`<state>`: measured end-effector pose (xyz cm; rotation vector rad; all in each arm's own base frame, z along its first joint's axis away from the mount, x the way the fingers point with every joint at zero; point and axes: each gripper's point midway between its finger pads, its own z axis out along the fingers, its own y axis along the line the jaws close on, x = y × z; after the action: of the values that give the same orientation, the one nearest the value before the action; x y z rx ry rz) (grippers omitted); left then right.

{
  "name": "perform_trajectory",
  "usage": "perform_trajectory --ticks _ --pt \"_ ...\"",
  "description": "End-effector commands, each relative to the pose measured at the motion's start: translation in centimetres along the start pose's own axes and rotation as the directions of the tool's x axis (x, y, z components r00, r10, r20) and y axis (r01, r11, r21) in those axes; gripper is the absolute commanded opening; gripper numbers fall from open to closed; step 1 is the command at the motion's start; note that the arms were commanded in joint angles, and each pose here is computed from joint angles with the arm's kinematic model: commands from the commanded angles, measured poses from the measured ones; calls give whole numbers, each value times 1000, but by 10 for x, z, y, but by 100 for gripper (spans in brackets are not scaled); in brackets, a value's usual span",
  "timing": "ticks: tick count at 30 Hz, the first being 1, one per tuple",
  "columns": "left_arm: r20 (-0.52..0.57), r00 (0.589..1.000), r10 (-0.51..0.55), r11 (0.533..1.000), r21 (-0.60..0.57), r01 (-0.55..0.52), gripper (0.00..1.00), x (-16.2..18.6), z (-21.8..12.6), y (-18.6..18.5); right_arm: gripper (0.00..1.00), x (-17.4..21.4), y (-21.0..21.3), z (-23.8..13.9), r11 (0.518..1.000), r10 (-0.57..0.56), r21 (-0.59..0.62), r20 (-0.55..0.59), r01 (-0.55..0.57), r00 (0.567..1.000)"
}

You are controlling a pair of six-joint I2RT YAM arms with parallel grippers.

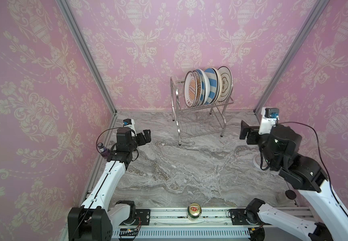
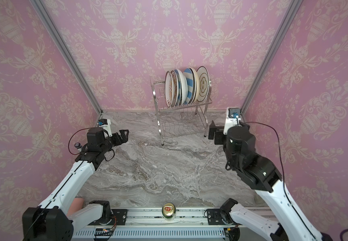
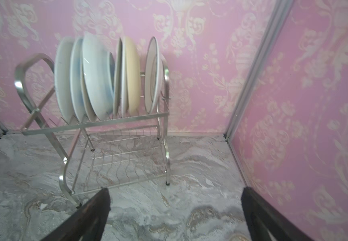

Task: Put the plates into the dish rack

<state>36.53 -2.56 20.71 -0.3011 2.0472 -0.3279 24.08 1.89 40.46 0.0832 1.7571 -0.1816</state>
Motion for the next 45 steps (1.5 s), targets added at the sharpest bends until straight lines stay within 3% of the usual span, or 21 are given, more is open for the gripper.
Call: perform_trajectory --ticks 1,3,5,7,9,11,12,14,16,19,22,24,26,29,31,32,36,39,42,45 --pt "127 990 64 965 -260 -29 99 3 -12 55 100 89 -27 11 982 -143 118 -69 150 987" --pt "148 979 140 933 -352 -80 99 18 -14 78 100 128 -42 18 974 -121 190 -41 126 992" --pt "159 964 211 909 -396 -134 99 31 -13 91 100 136 -31 27 990 -39 131 -34 43 999" --pt "177 963 201 903 -414 -112 99 38 -13 98 100 141 -58 35 947 82 315 -64 -58 995" --pt "193 968 159 916 -394 -72 99 37 -12 94 100 119 -41 52 934 250 269 -20 -236 968" --pt "217 967 136 925 -376 -46 99 34 -8 90 100 79 -7 77 942 312 120 20 -312 950" --pt "223 963 148 922 -383 -53 99 33 -7 91 100 73 5 87 962 260 87 -13 -258 966" --pt "194 952 236 888 -441 -130 99 33 0 100 100 98 2 109 984 80 165 -113 -61 990" --pt "132 947 294 872 -442 -209 99 38 12 102 100 139 -6 125 988 34 152 -181 -6 983" --pt "103 952 287 880 -421 -219 99 50 28 105 100 192 -23 138 987 134 111 -126 -120 983" --pt "147 961 232 919 -357 -167 99 59 41 112 100 229 -42 151 965 253 93 -100 -244 962" --pt "104 966 235 937 -287 -197 99 60 51 105 100 245 -39 162 958 286 57 -122 -281 950" --pt "149 948 282 938 -251 -239 99 53 59 97 100 259 -28 173 959 280 -5 -100 -282 955" --pt "151 948 279 946 -210 -245 99 62 72 96 100 254 -27 187 958 284 -25 -56 -286 957" --pt "166 941 294 946 -192 -262 99 68 77 96 100 258 -13 197 961 255 -82 -94 -262 963" --pt "156 943 294 947 -178 -266 99 72 77 94 100 256 -1 196 965 213 -137 -90 -224 973" --pt "154 945 288 945 -205 -254 99 73 78 99 100 266 23 196 991 74 -106 -17 -75 997" --pt "165 942 291 945 -205 -256 99 72 79 99 100 277 35 204 988 12 -147 -170 -38 985" --pt "167 941 293 944 -206 -257 99 71 79 99 100 272 29 205 987 62 -139 -110 -77 992" --pt "165 942 292 945 -203 -257 99 71 79 99 100 273 26 208 990 62 -120 -130 -78 990"
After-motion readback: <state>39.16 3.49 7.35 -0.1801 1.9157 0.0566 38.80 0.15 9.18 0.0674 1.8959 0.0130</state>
